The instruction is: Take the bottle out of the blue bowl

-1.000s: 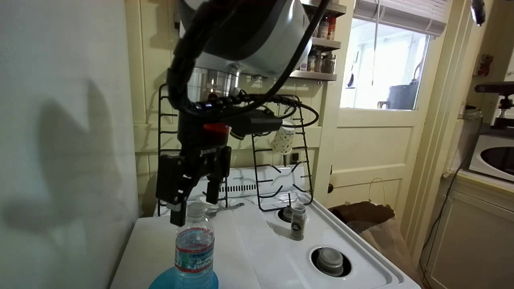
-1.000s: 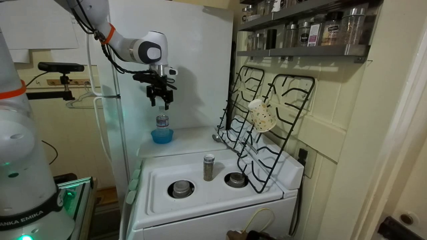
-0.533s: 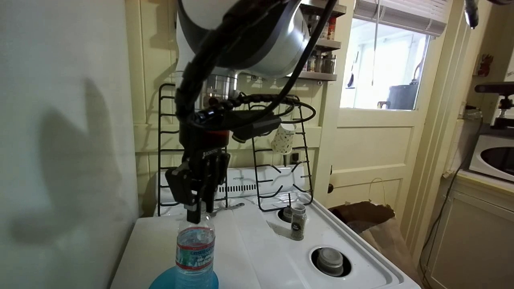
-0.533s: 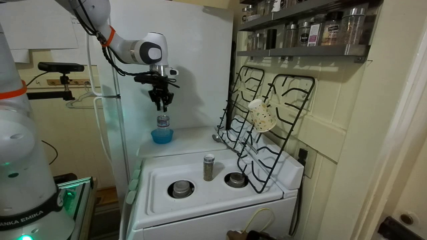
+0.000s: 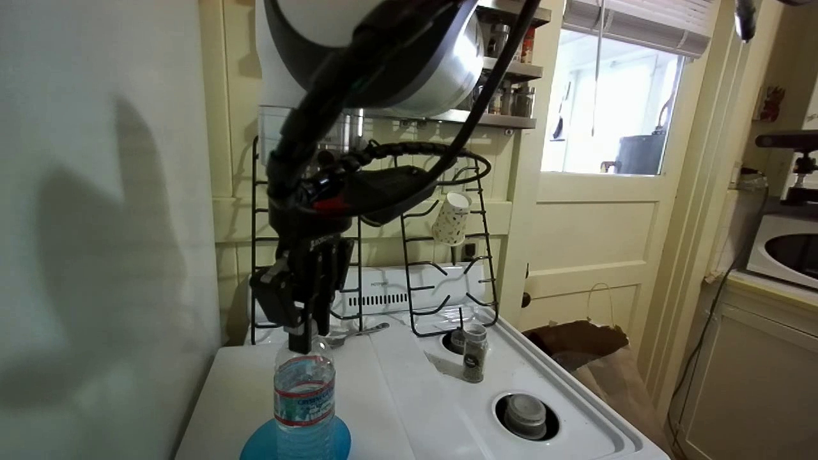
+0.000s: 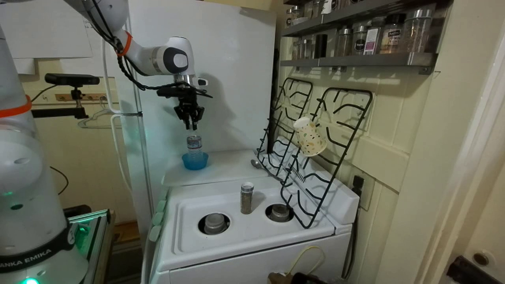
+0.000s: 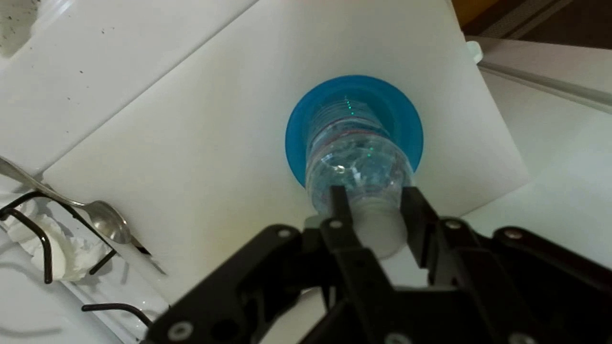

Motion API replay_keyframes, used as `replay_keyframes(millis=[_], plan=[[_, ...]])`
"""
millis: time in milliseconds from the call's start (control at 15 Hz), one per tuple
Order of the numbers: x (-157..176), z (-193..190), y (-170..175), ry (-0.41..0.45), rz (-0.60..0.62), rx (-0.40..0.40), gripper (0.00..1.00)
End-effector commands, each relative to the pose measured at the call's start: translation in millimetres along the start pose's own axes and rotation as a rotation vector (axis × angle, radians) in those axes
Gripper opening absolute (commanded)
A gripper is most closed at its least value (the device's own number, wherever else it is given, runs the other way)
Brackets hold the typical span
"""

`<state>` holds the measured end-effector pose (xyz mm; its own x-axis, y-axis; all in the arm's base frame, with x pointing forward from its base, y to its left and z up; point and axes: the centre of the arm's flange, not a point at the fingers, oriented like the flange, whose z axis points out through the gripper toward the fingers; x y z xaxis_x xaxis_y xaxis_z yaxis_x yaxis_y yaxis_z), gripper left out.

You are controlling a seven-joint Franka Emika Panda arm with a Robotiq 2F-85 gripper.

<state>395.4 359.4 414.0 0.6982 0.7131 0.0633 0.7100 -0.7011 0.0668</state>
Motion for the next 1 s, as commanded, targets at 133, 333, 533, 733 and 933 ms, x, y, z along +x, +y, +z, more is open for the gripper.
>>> replay_keyframes(millis=[133,333,533,733,933], plan=[[-5,-28,-8,0.059,-0.011,-0.007,0.08],[-13,-51,-3,0.116,0.014,-0.032,0.08],[-25,-87,2,0.214,0.066,-0.062,0.08],[-41,-115,27,0.29,0.204,-0.094,0.08],[-61,-126,80,0.299,0.369,-0.078,0.08]])
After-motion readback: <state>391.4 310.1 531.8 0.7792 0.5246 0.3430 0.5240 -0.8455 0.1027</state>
